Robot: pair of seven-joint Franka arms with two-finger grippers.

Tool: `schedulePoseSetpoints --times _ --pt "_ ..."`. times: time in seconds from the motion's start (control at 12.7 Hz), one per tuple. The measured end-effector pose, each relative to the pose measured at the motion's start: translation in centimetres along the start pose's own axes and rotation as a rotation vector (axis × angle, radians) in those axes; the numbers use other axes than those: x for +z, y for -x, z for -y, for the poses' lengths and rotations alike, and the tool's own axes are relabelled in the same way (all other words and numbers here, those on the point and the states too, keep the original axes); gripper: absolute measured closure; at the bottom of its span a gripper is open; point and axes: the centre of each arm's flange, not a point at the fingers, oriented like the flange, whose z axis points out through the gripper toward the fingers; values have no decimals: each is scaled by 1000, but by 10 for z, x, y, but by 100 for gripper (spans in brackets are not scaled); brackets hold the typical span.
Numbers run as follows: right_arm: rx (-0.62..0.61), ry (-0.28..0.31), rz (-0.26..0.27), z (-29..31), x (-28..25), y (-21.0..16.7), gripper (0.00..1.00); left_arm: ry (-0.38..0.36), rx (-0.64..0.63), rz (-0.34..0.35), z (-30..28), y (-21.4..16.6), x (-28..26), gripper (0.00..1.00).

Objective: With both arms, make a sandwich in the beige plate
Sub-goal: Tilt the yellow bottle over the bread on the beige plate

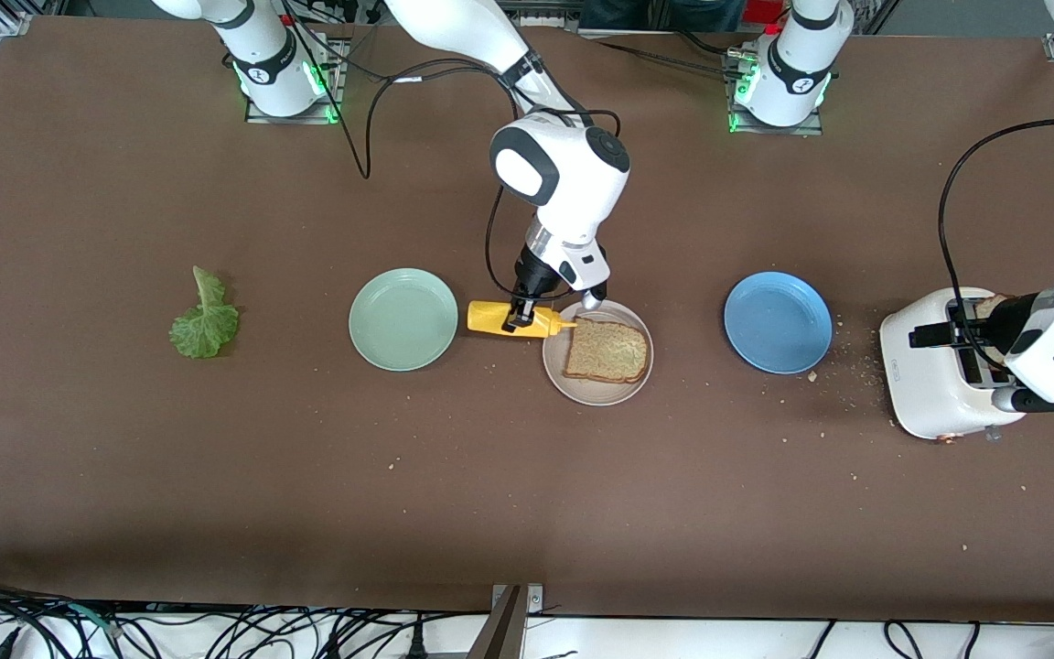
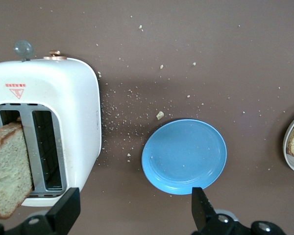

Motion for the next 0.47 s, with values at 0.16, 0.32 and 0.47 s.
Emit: schedulePoseSetpoints --times 0.16,0.32,0.47 --pt "-27 17 32 11 12 -5 92 0 0 0 0 0 0 0" --pt "-32 19 53 19 25 -9 92 0 -2 0 1 0 0 0" --pt "-22 23 64 26 35 -12 92 -1 -3 -21 1 0 -10 0"
